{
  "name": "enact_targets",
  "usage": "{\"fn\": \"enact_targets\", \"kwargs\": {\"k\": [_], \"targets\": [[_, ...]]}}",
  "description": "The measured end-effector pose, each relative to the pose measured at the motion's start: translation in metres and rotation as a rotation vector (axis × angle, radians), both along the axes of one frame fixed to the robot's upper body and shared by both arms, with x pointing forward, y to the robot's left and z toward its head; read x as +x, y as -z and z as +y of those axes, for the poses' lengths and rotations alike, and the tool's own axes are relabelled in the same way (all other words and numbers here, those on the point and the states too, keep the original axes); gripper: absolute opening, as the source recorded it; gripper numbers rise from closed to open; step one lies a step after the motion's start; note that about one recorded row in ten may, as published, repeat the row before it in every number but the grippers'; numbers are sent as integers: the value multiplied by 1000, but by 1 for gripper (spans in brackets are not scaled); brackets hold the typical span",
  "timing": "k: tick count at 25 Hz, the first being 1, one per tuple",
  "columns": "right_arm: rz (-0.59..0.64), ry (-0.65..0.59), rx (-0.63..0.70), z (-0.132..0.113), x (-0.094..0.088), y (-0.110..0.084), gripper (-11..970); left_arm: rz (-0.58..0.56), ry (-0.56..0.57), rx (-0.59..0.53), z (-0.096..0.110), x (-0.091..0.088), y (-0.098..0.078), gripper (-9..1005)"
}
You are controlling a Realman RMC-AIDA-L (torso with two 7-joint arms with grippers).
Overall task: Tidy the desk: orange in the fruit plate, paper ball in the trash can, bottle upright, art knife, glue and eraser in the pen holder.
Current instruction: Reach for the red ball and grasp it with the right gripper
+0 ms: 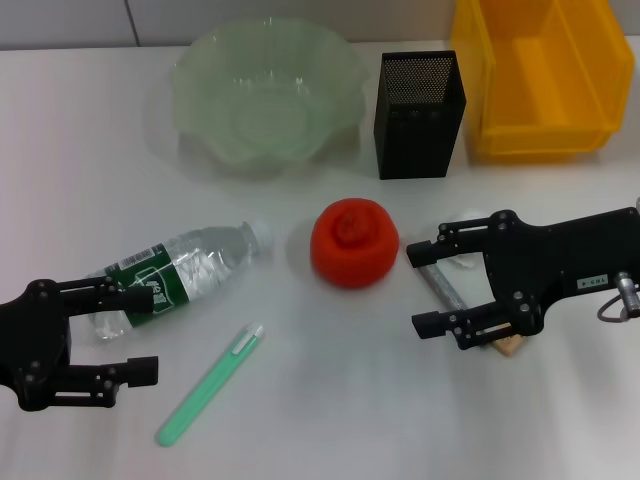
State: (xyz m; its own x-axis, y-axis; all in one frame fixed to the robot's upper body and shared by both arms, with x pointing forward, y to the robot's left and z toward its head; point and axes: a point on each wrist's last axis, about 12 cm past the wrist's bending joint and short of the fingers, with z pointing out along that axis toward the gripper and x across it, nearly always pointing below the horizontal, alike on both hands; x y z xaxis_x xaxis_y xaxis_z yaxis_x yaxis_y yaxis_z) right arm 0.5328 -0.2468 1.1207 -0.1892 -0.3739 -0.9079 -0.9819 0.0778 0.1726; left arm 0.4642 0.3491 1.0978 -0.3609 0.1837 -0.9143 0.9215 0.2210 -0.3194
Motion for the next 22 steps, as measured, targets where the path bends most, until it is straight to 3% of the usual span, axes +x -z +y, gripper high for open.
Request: {"fn": "enact_targets", "kwargs": {"k": [22], "targets": [[-11,12,25,-3,-3,-1,779,2,1,11,1,0,1,809]]}}
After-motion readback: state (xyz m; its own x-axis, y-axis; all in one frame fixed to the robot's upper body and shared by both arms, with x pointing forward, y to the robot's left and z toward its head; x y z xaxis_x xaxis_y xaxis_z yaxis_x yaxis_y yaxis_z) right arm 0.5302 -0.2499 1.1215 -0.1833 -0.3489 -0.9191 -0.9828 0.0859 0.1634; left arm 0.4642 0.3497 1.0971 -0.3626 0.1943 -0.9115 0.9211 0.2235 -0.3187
